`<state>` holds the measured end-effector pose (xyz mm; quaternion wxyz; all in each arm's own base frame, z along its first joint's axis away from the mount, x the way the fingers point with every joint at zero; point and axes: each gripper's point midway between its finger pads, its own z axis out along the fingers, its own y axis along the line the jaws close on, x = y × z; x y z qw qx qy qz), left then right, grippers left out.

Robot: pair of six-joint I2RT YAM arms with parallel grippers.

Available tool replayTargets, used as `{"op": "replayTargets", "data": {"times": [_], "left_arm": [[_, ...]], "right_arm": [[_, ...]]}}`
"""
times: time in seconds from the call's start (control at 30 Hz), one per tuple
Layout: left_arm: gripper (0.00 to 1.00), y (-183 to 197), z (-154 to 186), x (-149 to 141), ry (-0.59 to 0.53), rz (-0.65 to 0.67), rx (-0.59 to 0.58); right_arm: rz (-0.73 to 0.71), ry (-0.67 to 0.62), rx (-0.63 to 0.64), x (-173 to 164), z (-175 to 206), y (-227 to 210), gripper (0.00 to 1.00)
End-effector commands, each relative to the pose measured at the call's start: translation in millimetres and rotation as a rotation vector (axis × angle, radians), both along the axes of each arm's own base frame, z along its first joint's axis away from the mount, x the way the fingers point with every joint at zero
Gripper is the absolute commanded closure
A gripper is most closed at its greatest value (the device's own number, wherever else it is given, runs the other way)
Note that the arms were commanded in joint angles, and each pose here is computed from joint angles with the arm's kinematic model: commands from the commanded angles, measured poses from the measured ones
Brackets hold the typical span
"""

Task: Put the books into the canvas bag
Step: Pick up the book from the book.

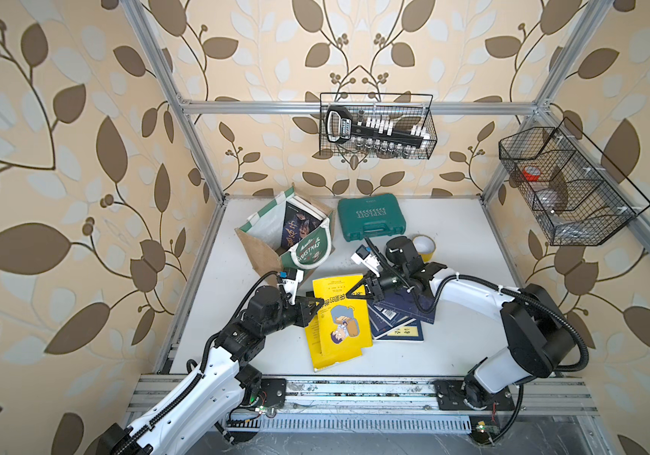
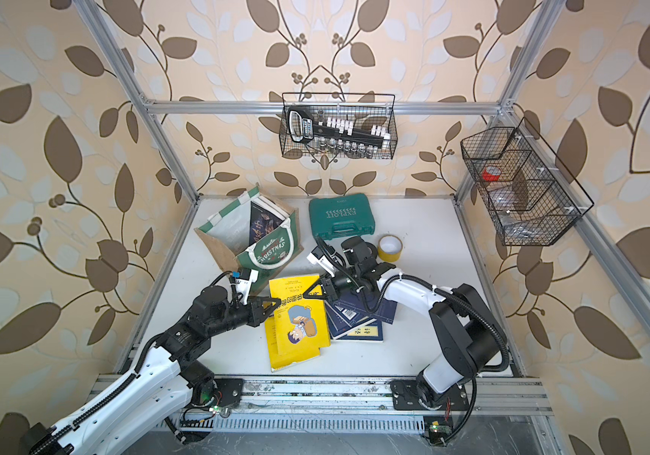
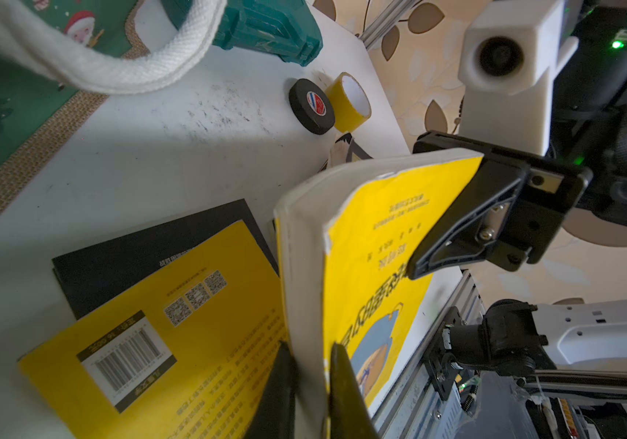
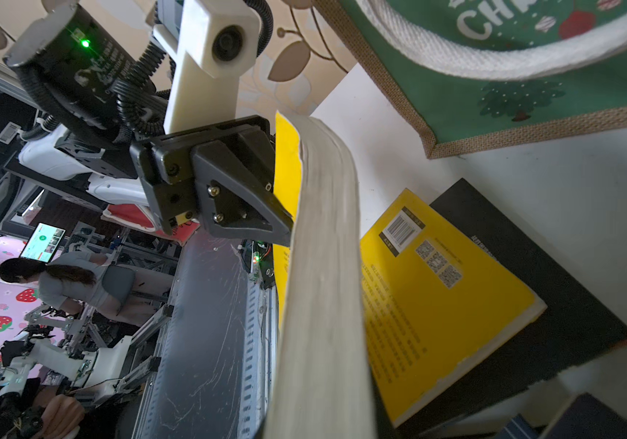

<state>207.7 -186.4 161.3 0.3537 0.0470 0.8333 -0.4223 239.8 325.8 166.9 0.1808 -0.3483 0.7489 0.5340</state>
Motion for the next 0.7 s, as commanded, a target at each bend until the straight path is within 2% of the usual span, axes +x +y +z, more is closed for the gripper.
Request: {"op": "replayTargets", "data": {"times": [0.0,0.1,0.17,0.2,0.33,0.43,0.57,0.67], "left_arm": [[0.84,-6,29,4,-0.048,-0.013,-0.039],[0.37,-5,46,5,-0.033,-0.006,-0.031],[0.11,-1,57,5,-0.006,0.015,-0.005],[0.01,1,61,4,0.018,0.024,0.013],[0.01,7,74,-3,0.075,0.005,0.103],[0.01,25,79,-3,0.085,0.049,0.231],[0.01,53,96,0,0.021,0.121,0.388],[0.01,67,102,2,-0.045,0.165,0.451]], "right_arm": [[0.059,-0.071,0.089,-8,38,2,1.0],[0.04,-0.099,0.117,-8,61,2,1.0],[0.01,-0.138,0.138,-4,83,0,1.0],[-0.019,-0.159,0.151,0,97,-3,1.0],[-0.138,-0.233,0.193,23,148,-15,1.0],[-0.223,-0.305,0.219,44,185,-22,1.0],[-0.32,-0.385,0.237,77,225,-20,1.0],[-0.387,-0.441,0.251,104,250,-16,1.0]]}}
